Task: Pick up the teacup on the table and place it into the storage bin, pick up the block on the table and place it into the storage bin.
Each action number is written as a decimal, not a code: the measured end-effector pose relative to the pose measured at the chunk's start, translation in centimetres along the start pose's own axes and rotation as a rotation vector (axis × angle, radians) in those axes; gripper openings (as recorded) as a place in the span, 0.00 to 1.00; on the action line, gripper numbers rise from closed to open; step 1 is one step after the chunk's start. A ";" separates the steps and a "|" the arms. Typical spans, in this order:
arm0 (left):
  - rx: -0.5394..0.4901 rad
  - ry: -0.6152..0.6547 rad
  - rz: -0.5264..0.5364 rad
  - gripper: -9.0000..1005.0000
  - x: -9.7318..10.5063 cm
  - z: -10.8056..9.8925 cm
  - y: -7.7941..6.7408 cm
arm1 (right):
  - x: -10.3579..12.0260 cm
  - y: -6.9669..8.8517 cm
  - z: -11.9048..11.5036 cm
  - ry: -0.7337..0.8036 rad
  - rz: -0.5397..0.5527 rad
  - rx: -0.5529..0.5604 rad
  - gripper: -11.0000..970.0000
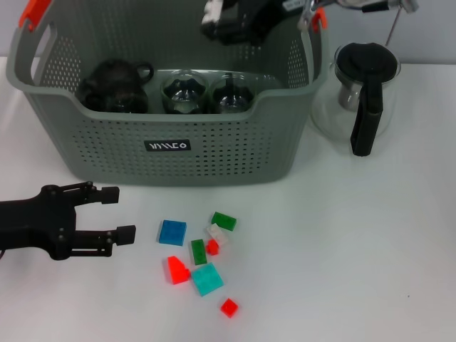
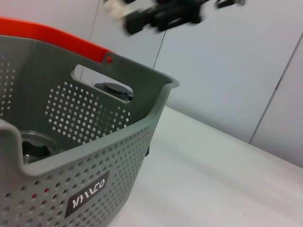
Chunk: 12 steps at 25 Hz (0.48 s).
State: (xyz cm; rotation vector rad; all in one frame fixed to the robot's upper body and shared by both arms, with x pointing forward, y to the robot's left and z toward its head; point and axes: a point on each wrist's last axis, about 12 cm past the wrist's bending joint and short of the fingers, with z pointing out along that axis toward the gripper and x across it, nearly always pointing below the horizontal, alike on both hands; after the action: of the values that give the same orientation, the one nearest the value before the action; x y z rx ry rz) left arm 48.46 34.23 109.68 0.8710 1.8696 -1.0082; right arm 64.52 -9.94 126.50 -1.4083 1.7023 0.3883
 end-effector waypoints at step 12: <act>0.001 -0.002 0.002 0.89 -0.2 0.2 0.2 | 1.3 -1.6 1.6 0.057 0.039 0.079 0.59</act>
State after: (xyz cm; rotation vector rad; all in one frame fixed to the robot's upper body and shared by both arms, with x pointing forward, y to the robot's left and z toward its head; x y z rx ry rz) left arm 48.74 34.11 109.76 0.8716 1.8668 -1.0084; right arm 66.66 -10.18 125.06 -1.3423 1.7739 0.3013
